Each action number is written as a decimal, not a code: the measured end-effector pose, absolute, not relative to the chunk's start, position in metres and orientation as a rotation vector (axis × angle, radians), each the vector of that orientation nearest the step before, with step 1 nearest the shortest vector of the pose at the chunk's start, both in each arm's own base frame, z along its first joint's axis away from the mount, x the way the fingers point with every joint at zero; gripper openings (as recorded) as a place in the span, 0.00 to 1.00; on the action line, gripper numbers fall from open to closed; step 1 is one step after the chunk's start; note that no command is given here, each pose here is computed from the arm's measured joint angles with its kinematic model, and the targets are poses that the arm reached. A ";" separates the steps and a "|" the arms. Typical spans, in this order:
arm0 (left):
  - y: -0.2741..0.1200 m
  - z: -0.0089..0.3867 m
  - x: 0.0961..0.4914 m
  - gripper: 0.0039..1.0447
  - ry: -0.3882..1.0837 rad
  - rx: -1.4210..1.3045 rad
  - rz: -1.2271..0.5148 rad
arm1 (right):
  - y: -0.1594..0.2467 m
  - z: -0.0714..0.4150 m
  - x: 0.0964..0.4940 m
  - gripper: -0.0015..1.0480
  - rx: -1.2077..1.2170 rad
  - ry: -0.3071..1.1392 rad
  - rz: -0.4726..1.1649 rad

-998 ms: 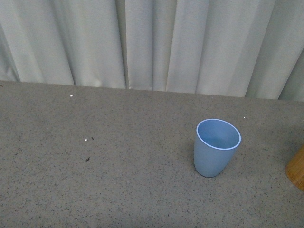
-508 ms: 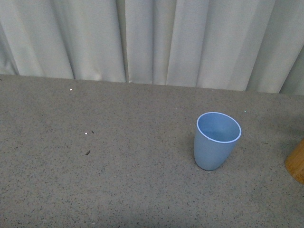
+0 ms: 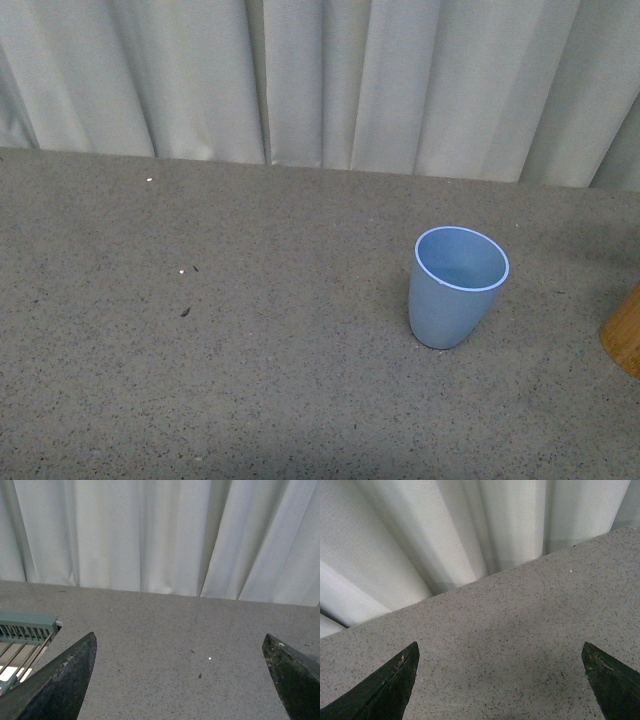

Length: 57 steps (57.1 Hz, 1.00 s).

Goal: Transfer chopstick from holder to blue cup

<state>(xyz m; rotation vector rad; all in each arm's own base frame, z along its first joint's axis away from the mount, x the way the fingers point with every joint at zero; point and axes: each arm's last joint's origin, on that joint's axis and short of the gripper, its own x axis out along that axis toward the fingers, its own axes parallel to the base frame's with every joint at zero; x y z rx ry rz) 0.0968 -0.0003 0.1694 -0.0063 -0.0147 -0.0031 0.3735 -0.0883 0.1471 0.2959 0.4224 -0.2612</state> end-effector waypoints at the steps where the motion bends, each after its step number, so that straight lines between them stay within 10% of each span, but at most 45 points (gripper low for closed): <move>1: 0.000 0.169 0.097 0.94 -0.015 -0.006 -0.003 | -0.088 0.146 0.374 0.91 0.295 0.424 -0.260; 18: 0.000 0.169 0.097 0.94 -0.015 -0.007 -0.003 | -0.084 0.136 0.373 0.91 0.289 0.429 -0.268; 47: 0.000 0.169 0.097 0.94 -0.015 -0.007 -0.003 | -0.082 0.120 0.368 0.15 0.284 0.463 -0.257; 57: 0.000 0.169 0.097 0.94 -0.015 -0.006 -0.003 | -0.082 0.122 0.367 0.12 0.279 0.464 -0.250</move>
